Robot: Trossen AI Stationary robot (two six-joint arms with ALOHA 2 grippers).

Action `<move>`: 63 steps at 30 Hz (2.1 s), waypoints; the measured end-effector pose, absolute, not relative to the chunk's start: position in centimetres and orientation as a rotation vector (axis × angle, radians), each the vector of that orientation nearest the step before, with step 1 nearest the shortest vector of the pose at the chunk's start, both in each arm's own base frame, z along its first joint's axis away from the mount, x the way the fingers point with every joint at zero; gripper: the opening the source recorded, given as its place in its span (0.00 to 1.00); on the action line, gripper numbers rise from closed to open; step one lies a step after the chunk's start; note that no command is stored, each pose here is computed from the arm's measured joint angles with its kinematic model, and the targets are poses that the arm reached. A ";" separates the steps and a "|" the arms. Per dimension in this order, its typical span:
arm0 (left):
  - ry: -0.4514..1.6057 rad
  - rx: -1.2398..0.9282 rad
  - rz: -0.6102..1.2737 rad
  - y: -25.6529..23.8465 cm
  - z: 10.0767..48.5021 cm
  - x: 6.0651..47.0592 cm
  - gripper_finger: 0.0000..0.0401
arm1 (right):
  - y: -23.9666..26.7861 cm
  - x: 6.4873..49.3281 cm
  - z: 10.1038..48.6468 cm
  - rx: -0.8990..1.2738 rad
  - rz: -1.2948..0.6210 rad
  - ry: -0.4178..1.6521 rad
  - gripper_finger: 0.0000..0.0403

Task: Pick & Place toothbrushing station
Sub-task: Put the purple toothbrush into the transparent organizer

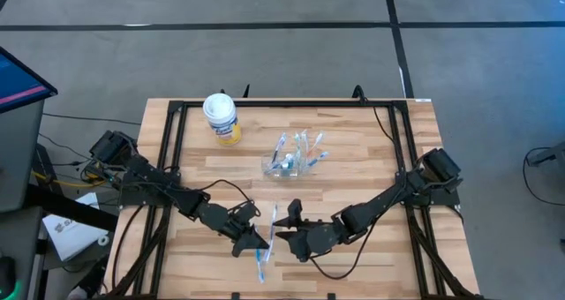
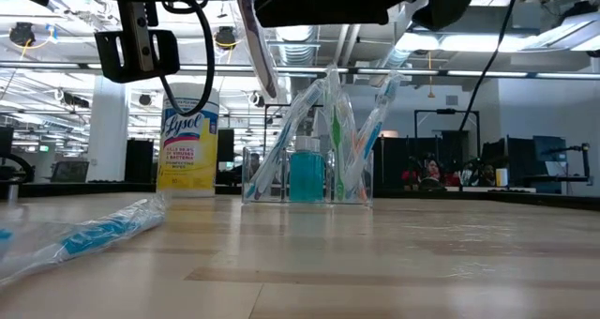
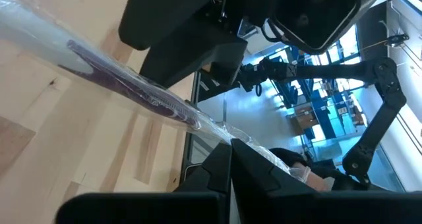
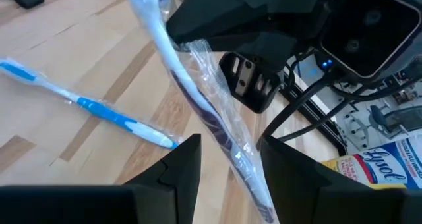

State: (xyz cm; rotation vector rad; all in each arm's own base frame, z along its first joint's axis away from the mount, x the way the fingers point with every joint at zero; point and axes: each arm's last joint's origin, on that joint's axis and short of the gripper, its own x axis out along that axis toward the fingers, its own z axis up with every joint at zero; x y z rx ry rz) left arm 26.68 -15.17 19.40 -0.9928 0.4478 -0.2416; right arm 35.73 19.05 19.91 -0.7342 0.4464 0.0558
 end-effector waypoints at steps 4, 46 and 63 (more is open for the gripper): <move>0.447 -0.993 -0.243 -15.2 19.4 26.7 0.00 | 19.1 35.8 20.0 -0.727 0.055 0.442 0.37; 0.361 -1.013 -0.301 -15.2 20.4 26.9 0.00 | 19.2 35.9 20.3 -0.694 0.096 0.399 0.02; 0.301 -0.877 -0.330 -14.9 21.4 26.6 0.01 | 19.4 35.9 20.4 -0.678 0.109 0.397 0.00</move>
